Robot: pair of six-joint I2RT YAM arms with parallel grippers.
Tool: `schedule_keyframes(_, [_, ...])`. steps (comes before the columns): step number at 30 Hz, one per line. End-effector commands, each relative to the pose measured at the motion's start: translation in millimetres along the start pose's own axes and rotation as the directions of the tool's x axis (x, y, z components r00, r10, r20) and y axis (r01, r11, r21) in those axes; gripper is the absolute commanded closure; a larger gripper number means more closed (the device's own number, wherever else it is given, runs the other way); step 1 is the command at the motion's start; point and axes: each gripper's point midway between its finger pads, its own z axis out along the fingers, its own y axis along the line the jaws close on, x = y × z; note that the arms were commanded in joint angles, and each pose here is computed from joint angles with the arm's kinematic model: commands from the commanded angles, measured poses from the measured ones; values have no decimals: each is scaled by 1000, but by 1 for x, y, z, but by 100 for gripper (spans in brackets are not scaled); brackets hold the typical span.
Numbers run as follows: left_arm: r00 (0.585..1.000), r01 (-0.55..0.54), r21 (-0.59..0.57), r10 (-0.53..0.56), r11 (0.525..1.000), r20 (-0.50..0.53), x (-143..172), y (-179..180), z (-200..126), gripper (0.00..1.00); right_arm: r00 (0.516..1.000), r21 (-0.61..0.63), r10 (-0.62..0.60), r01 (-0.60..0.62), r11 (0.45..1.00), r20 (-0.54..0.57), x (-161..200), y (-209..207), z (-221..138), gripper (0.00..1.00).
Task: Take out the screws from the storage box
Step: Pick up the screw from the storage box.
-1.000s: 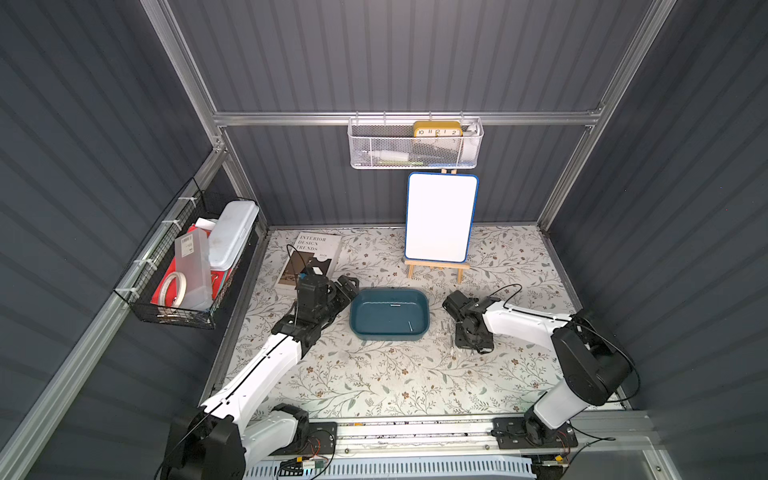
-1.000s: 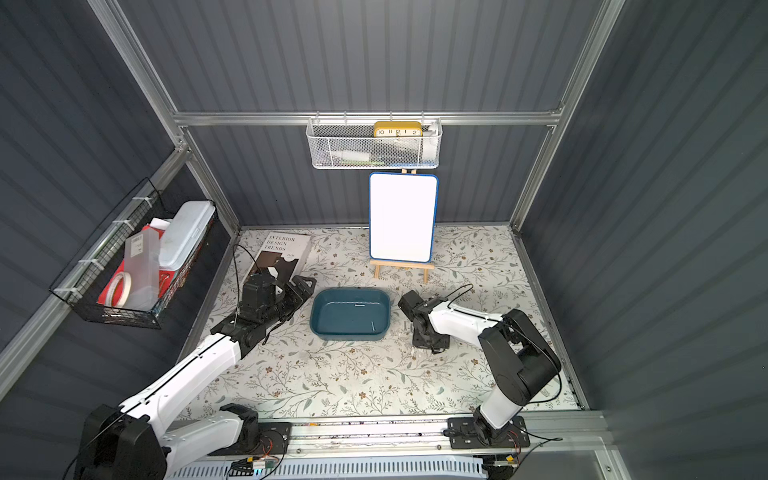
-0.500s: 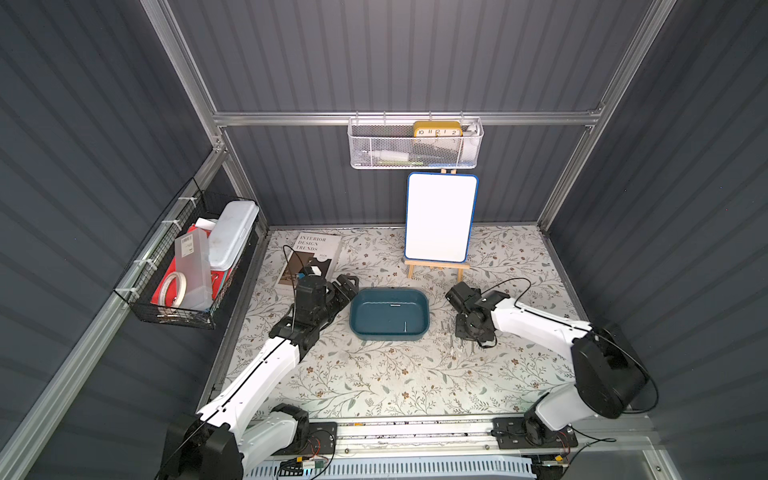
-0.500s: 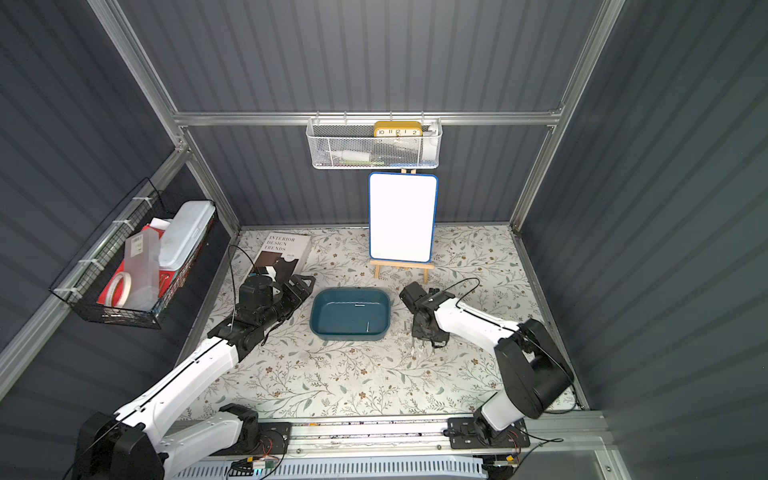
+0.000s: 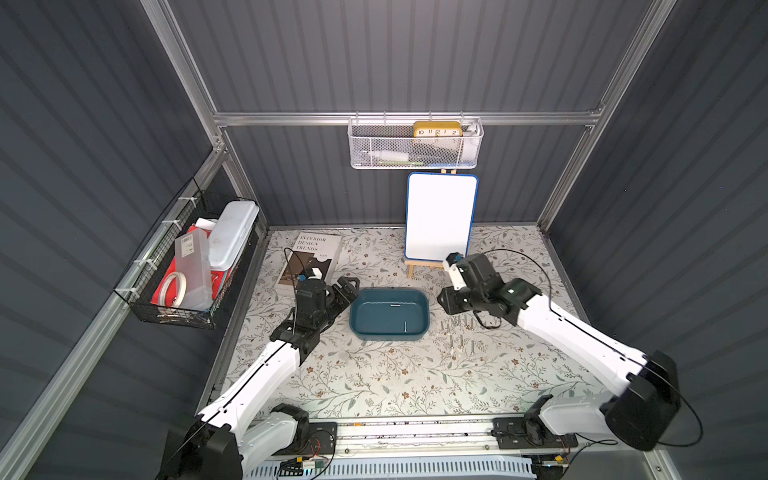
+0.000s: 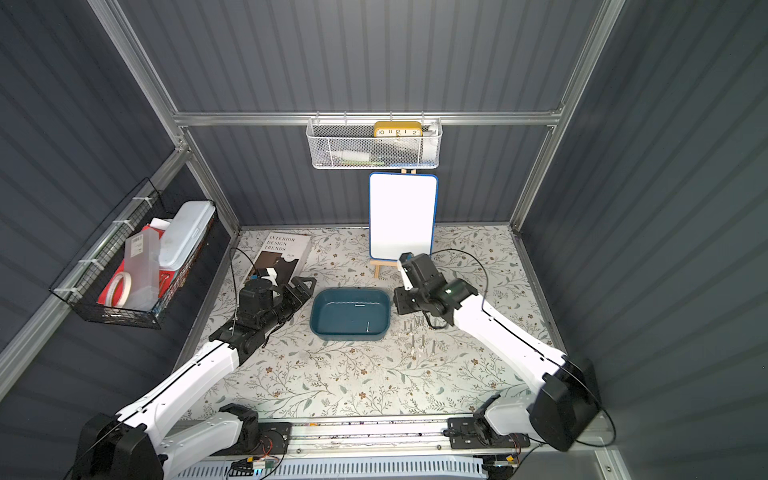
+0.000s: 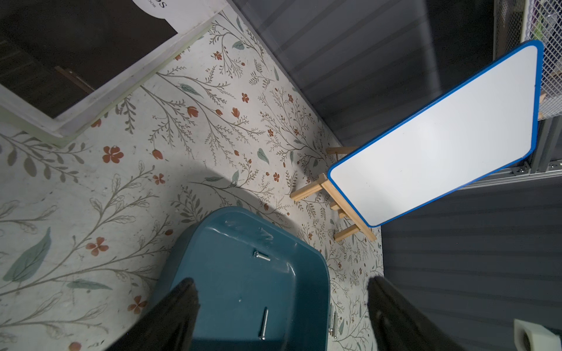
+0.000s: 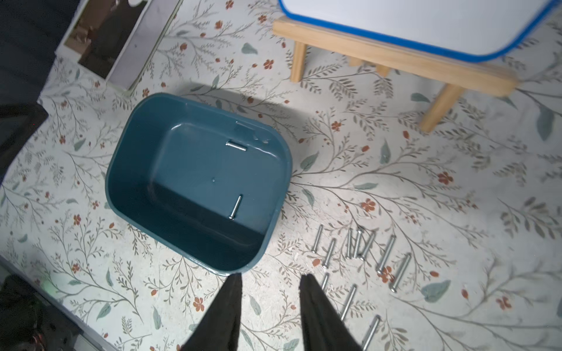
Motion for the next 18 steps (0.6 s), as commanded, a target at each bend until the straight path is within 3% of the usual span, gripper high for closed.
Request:
schedule_keyframes(1, [1000,-25,-4,25,1000,-10,5,5,2,9,971,-59,-199,192,980,-135,11,30,26,64])
schedule_keyframes(7, [1000,-18,-16,18,1000,-8,3,4,1,8,917,-82,-322,311,947,-236,11,56,89,63])
schedule_keyframes(12, [1000,-12,-30,11,999,-9,5,8,-1,8,896,-61,-338,335,940,-289,12,55,130,54])
schedule_keyframes(18, [1000,10,-36,-10,999,-9,8,13,-4,8,879,-22,-361,373,928,-312,9,51,159,53])
